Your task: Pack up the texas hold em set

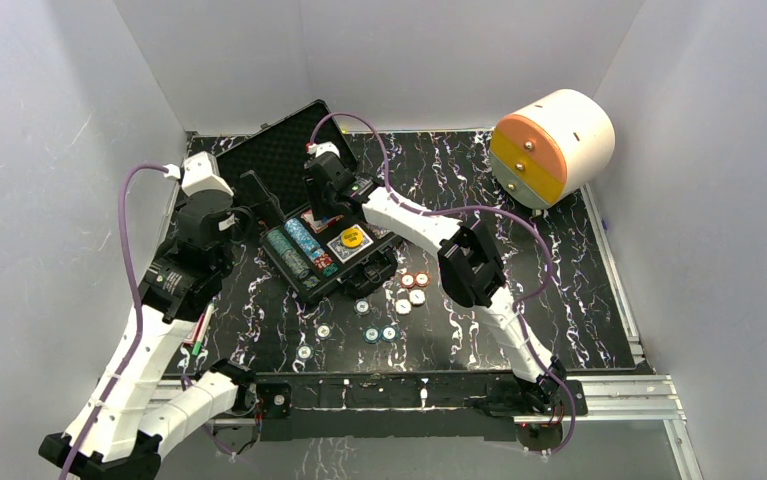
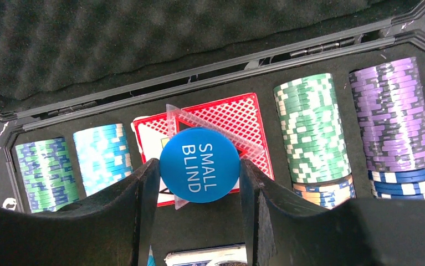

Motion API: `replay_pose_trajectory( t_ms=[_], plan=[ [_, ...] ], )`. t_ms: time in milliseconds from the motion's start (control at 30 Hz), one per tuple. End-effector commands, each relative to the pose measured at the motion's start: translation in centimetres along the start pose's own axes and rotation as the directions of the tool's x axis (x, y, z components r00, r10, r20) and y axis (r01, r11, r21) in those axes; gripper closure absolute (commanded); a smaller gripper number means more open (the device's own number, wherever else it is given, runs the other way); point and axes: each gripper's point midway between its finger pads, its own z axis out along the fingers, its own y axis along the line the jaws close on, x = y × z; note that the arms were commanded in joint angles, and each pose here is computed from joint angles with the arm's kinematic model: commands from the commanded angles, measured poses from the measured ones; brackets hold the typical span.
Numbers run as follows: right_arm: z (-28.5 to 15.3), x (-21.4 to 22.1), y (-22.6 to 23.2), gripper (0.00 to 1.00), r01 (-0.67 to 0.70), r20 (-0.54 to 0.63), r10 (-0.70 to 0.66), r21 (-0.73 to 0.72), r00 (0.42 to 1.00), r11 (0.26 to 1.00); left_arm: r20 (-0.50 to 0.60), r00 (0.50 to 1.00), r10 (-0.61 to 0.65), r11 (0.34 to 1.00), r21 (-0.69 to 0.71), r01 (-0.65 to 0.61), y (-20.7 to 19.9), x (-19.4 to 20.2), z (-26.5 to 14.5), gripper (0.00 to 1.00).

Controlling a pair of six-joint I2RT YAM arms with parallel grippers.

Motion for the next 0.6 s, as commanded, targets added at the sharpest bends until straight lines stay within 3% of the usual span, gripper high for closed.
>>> replay_pose_trajectory(
  t_ms=[0,200,333,567],
  plan=[
    [-0.1,-1.9,0.9,0.46,0.024,0.052,-0.023,-0.022,0.998,0.999,0.004,1.000,0.020,1.000,-0.013,-0.020,0.4,-0.1,-0.1,0.02],
    [0.6,-1.6,1.1,0.43,0.028,0.043,-0.027,-0.025,0.999,0.999,0.000,1.000,0.026,1.000,-0.015,-0.026,0.4,0.0,0.0,0.02],
    [0.6,-1.5,1.0,0.32,0.024,0.034,-0.023,-0.022,0.999,0.999,0.000,1.000,0.024,1.000,-0.014,-0.024,0.3,-0.1,0.0,0.02],
    [-1.8,-3.6,1.7,0.22,-0.005,0.069,0.008,-0.050,0.998,0.999,-0.005,1.000,0.024,1.000,-0.014,-0.024,0.0,-0.3,0.1,0.02]
  ],
)
